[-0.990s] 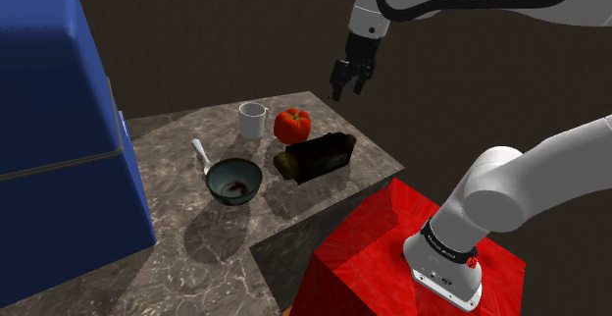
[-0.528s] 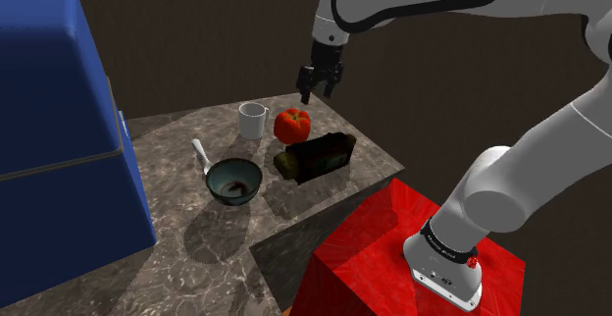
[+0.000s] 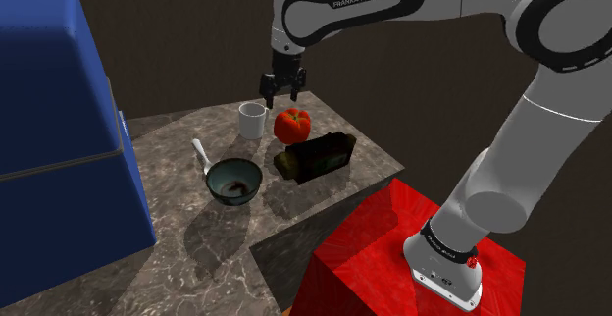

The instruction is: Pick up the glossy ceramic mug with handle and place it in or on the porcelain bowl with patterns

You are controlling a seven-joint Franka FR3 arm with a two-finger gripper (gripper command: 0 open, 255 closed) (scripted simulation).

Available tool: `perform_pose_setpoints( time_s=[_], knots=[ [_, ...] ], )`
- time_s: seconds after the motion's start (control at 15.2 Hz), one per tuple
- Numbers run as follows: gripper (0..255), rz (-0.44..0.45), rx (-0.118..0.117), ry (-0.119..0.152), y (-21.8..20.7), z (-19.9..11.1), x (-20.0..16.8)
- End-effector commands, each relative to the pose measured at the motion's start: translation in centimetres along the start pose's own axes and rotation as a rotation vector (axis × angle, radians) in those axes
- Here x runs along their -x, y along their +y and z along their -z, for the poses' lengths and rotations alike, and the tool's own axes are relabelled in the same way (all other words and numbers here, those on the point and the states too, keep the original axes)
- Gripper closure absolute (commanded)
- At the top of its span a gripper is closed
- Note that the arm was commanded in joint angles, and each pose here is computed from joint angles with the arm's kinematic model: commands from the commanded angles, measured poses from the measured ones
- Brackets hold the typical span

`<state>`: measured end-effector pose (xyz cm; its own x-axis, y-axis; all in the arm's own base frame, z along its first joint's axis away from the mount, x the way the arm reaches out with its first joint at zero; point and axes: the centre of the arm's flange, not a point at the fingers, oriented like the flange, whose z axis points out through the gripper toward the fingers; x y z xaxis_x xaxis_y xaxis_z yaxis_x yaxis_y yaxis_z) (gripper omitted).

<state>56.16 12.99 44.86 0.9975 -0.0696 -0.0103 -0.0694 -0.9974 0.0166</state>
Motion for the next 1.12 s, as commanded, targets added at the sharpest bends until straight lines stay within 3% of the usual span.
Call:
perform_pose_setpoints(
  time_s=[0.0,0.59,1.06],
  knots=[
    [0,0.001,0.005,0.000,-1.7,-1.0,-1.9],
    [0,0.006,0.028,-0.001,-7.7,-5.9,-10.9],
    [0,0.006,0.028,-0.001,-7.6,-9.6,-10.9]
  ],
)
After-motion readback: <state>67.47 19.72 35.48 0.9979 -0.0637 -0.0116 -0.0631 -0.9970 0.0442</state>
